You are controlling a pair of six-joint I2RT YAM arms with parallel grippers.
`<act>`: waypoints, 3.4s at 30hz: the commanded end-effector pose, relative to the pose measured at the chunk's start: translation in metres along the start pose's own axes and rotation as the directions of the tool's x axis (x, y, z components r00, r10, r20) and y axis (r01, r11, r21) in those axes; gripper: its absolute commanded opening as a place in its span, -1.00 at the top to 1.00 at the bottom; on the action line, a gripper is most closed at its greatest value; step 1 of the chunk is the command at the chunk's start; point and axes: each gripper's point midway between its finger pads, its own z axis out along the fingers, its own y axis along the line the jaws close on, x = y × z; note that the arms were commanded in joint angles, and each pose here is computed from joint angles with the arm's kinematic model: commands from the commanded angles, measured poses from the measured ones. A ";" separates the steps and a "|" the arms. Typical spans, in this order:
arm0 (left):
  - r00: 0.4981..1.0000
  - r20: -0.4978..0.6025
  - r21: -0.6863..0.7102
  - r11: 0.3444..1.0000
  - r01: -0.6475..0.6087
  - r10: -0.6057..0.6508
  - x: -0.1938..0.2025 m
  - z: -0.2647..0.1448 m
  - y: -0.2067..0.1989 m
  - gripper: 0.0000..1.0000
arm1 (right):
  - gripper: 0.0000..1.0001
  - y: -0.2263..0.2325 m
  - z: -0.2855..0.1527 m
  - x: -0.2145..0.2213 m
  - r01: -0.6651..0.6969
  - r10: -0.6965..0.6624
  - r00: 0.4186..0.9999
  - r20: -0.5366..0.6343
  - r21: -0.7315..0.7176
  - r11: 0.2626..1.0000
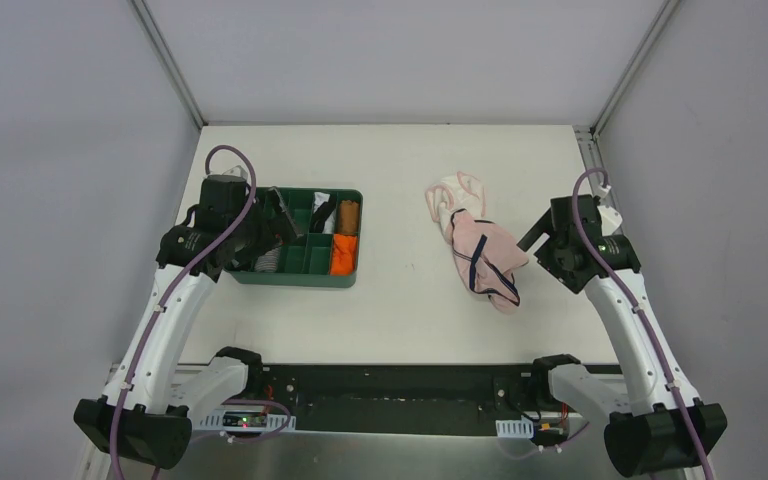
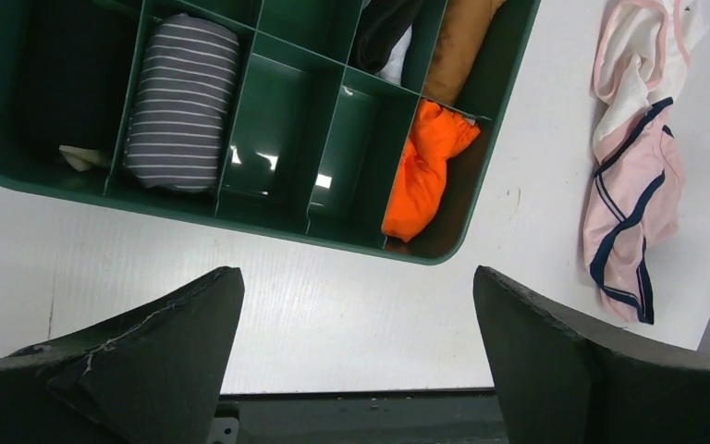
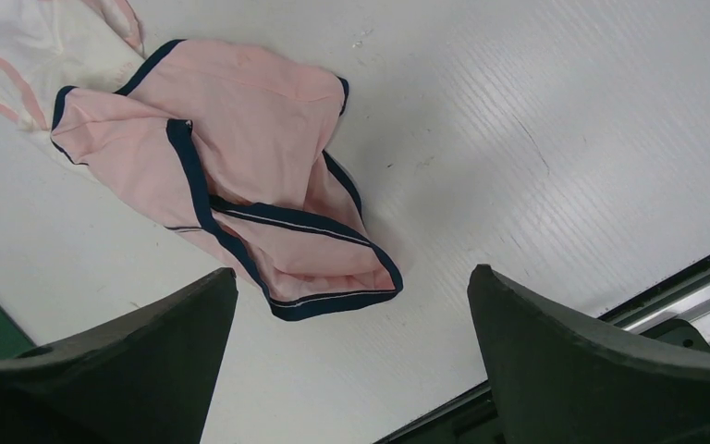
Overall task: Roll the underwear
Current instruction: Move the storage box to the center of the board, then flatten out the underwear at the center of the board.
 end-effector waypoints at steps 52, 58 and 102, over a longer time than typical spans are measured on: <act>0.839 -0.391 0.389 0.894 -0.221 0.378 0.093 0.079 -0.176 -0.80 | 1.00 0.060 0.032 0.031 -0.355 0.253 0.909 -0.330 -0.301 0.885; 0.886 -0.315 0.374 0.902 -0.214 0.341 0.060 0.051 -0.187 -0.83 | 0.34 0.054 0.010 0.029 -0.197 0.139 0.963 -0.230 -0.252 0.947; 0.815 -0.474 0.312 0.929 -0.199 0.334 0.120 0.073 -0.203 -0.76 | -0.11 0.024 -0.010 0.124 -0.060 -0.002 0.970 -0.244 -0.248 0.967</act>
